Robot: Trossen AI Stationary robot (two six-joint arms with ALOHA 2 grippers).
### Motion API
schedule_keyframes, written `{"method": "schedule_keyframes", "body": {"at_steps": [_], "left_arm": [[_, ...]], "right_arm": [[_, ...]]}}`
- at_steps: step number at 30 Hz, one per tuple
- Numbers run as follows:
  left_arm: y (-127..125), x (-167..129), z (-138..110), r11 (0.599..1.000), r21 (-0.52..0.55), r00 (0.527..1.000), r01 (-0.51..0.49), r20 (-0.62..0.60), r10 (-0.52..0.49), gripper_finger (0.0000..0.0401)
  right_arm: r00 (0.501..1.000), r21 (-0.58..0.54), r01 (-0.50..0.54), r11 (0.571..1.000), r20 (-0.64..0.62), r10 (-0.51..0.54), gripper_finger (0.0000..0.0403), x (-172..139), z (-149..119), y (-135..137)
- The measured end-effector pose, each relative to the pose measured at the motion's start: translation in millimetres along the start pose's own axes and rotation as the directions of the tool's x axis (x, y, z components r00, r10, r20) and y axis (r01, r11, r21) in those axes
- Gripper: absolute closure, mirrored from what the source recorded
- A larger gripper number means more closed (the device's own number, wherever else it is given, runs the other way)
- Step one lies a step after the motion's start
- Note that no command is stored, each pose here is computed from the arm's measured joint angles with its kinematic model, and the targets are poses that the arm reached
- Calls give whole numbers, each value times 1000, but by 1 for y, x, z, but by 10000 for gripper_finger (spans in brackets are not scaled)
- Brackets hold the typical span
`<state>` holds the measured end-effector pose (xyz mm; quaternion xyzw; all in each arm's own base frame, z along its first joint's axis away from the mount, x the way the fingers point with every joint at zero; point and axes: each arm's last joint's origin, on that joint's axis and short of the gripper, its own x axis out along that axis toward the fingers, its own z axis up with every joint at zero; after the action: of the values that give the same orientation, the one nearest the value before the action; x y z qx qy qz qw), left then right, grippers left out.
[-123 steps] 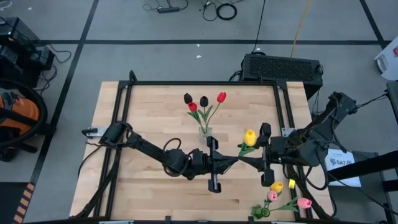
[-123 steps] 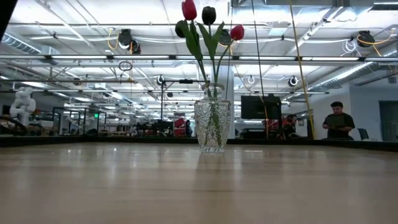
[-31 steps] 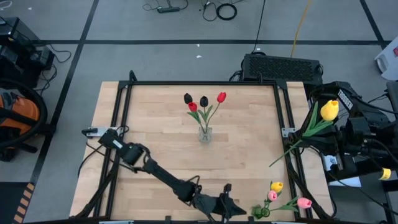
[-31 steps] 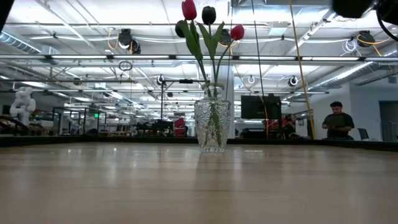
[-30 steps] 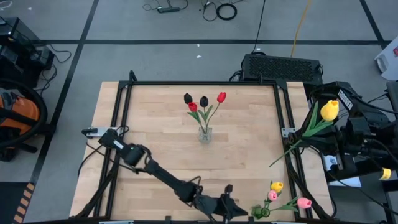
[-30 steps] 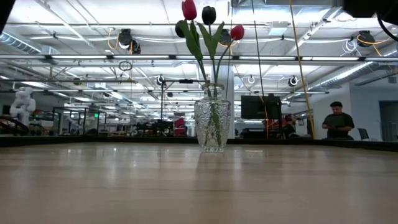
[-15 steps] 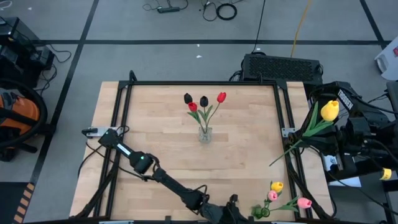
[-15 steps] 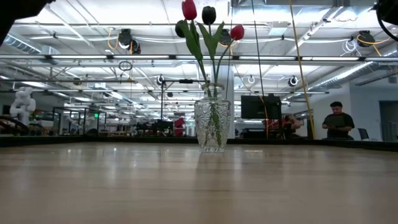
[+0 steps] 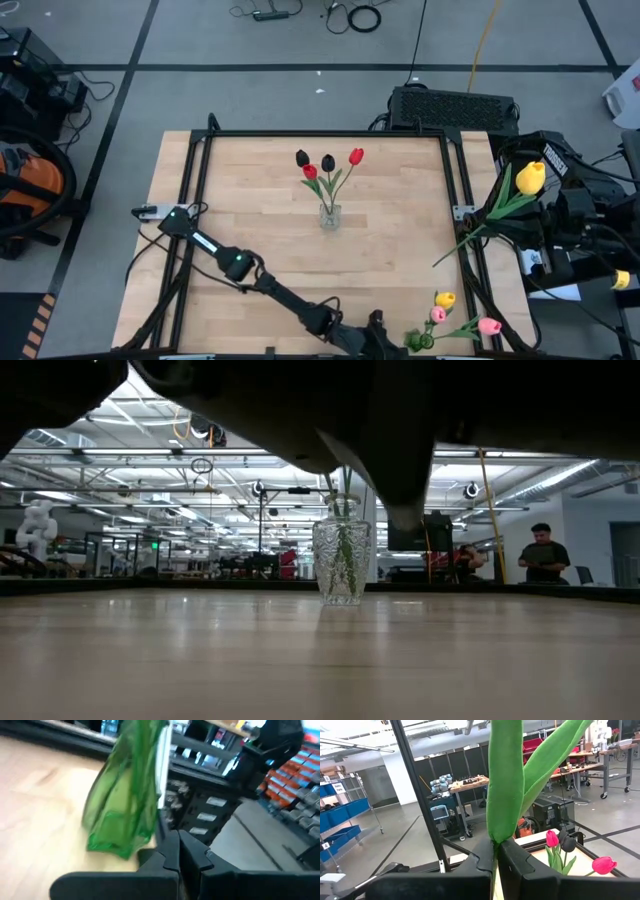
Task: Sort flowers into vase by color
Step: Put the yellow flower into the green vase
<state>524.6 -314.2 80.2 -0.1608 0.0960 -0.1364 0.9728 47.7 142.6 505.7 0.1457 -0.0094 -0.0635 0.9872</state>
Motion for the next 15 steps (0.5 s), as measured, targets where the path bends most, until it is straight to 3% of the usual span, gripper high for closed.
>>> {"method": "schedule_keyframes", "body": {"at_steps": [4,9,15], "left_arm": [[13,2,-3,998,23,997,-53,-58,54,401],[29,5,4,989,16,988,-150,-20,150,401],[38,7,17,990,1,990,-141,17,141,401]], "right_arm": [[1000,14,0,1000,0,0,401,0,0,0],[1000,70,0,998,0,0,401,0,5,1],[1000,116,-9,993,-4,9,401,-2,11,23]]}}
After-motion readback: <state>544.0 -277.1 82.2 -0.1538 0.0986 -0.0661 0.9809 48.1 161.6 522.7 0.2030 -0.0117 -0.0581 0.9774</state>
